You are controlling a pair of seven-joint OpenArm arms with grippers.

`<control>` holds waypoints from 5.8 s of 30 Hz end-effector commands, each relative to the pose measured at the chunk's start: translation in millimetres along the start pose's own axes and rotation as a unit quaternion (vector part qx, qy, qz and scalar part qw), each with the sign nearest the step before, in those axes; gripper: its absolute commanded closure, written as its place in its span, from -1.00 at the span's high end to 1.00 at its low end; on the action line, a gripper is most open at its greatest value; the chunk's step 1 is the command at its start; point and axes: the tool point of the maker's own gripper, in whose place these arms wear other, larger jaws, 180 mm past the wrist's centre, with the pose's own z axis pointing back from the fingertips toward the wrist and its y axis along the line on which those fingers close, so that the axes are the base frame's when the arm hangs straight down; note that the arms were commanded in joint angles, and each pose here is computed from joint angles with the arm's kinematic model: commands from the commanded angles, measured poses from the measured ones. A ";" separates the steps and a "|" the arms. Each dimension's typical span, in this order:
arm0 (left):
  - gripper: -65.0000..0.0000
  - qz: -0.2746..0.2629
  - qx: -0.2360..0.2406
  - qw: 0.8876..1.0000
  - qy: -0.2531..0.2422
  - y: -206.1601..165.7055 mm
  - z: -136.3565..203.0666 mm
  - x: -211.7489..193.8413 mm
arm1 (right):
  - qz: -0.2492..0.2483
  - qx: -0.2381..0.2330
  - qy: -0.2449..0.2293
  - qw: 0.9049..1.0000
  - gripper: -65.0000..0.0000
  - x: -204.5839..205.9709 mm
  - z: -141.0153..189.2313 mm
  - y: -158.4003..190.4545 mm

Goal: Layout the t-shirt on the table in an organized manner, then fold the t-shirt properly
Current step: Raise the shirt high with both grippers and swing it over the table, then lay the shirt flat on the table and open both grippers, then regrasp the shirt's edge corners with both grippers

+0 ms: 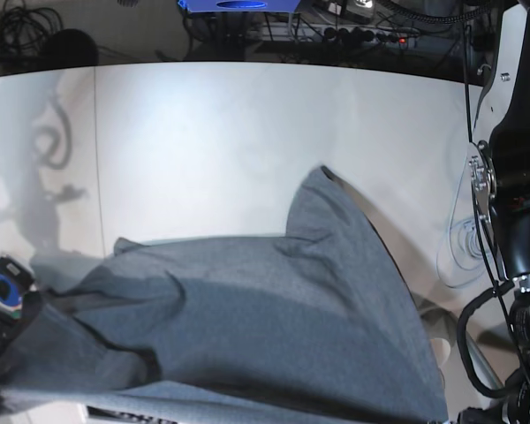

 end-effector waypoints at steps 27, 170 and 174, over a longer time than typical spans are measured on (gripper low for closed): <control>-1.00 -0.023 0.070 0.982 -0.174 38.7 48.9 190.4 | 0.069 -0.099 -0.223 0.967 -0.99 186.5 99.7 -28.3; -1.00 0.080 -0.006 0.950 0.303 -106.3 167.6 -408.9 | -0.097 0.088 0.217 0.967 -0.96 -384.7 70.2 161.3; -1.00 0.080 -0.006 0.949 0.303 -106.2 167.7 -409.0 | -0.120 0.092 0.231 0.961 -0.96 -397.7 61.5 160.8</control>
